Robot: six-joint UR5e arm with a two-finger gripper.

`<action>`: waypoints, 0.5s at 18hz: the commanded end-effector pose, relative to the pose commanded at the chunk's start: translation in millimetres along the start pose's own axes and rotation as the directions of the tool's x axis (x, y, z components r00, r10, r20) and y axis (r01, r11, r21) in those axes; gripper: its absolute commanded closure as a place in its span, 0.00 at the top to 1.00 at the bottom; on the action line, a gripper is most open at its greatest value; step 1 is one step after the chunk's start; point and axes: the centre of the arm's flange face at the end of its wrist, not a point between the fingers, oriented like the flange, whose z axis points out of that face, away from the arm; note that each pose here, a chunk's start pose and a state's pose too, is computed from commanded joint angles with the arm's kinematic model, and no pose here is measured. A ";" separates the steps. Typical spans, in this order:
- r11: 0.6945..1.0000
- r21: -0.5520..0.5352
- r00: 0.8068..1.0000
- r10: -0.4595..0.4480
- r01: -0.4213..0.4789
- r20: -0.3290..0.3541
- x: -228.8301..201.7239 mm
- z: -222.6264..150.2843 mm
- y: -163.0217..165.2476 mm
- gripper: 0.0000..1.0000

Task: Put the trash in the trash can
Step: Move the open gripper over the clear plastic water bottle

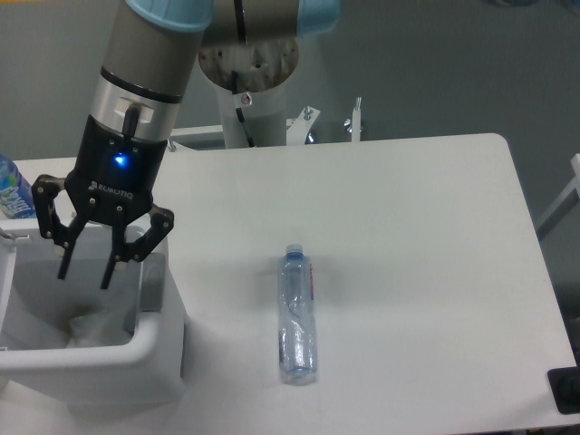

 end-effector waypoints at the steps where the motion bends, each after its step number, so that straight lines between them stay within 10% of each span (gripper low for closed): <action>1: 1.000 0.018 1.000 -0.024 0.024 0.018 -18.5 -8.1 -7.5 1.00; 9: 0.993 0.049 0.967 -0.117 0.109 0.227 -159.8 11.5 -34.0 1.00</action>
